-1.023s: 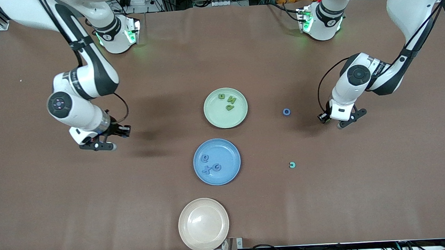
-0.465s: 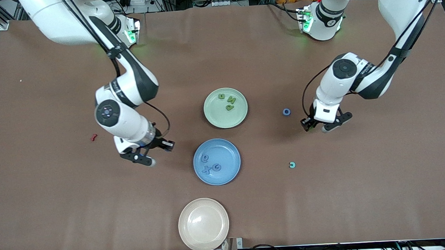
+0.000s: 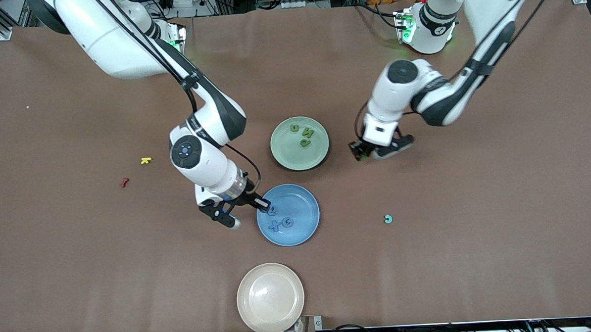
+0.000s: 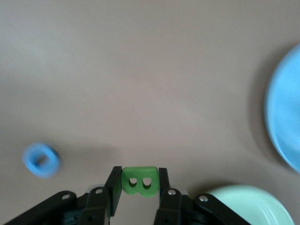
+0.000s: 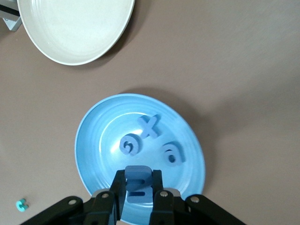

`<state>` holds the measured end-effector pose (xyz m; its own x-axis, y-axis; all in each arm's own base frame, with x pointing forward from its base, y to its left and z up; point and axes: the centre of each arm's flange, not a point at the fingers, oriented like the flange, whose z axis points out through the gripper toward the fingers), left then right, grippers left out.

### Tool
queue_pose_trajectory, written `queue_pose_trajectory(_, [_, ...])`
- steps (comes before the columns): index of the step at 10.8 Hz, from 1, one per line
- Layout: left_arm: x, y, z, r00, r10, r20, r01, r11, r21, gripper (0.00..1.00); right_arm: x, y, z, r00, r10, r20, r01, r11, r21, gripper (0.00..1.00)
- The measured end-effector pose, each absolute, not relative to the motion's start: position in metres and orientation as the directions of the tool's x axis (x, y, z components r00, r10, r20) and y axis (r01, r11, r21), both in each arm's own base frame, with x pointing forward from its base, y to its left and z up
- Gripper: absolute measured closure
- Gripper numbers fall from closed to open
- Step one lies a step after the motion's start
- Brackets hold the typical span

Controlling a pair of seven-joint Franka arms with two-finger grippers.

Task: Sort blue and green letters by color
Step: 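Place the blue m on the blue plate while the left gripper places green B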

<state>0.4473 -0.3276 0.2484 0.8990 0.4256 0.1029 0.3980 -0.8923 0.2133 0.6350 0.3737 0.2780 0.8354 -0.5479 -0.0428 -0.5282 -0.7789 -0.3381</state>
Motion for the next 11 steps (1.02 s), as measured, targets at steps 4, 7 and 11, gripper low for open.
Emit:
queue_pose_trajectory(4, [0.379,-0.412,0.248,0.929,0.364,0.065,0.341,-0.911,0.233,0.64,0.637,0.383,0.259,0.805,-0.589,-0.065,-0.571,-0.742,-0.352,0.44])
queue_pose_trajectory(7, [0.362,-0.427,0.238,0.945,0.323,0.042,0.307,-0.926,0.220,0.49,0.649,0.375,0.275,0.793,-0.606,-0.062,-0.580,-0.721,-0.378,0.02])
queue_pose_trajectory(11, [0.379,-0.422,0.233,0.937,0.345,0.063,0.330,-0.928,0.172,0.00,0.662,0.329,0.353,0.821,-0.568,-0.055,-0.551,-0.764,-0.334,0.00])
